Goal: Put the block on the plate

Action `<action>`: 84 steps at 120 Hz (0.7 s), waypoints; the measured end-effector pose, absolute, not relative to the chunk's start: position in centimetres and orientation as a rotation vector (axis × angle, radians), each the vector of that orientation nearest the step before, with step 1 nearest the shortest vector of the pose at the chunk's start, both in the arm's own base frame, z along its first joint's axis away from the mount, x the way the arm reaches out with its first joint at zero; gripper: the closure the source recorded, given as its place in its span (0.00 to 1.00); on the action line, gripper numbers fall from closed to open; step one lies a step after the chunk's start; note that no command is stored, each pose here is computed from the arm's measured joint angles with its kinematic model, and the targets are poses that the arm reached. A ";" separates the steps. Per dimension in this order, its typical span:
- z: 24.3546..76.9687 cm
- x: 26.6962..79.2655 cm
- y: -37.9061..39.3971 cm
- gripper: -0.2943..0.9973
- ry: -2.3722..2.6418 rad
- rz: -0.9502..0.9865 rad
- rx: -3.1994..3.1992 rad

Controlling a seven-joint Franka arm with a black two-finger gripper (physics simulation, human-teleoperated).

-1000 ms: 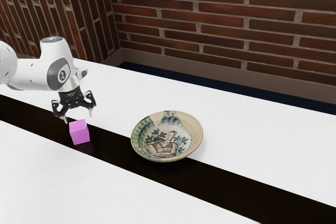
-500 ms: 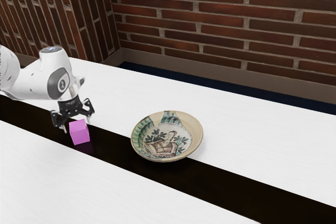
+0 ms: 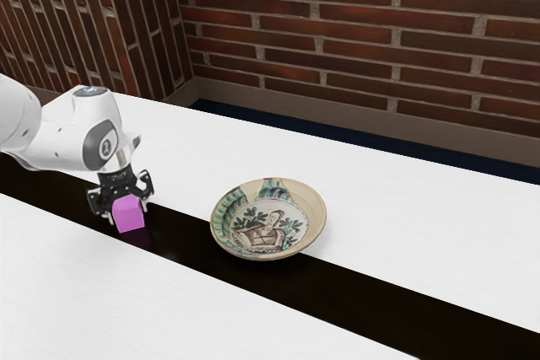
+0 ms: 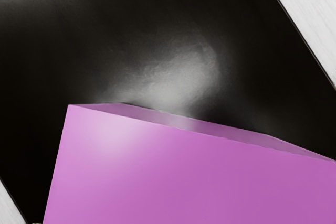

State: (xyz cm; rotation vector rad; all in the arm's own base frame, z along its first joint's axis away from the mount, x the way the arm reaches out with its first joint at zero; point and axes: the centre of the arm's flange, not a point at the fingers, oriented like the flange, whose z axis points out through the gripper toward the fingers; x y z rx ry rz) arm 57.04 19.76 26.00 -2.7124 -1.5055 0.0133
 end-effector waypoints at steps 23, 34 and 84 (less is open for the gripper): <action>26.6 57.1 19.8 0.39 -1.511 -0.007 -2.714; 26.7 57.1 19.8 0.42 -1.513 -0.010 -2.713; 33.3 57.5 14.4 0.47 -1.422 -0.142 -2.809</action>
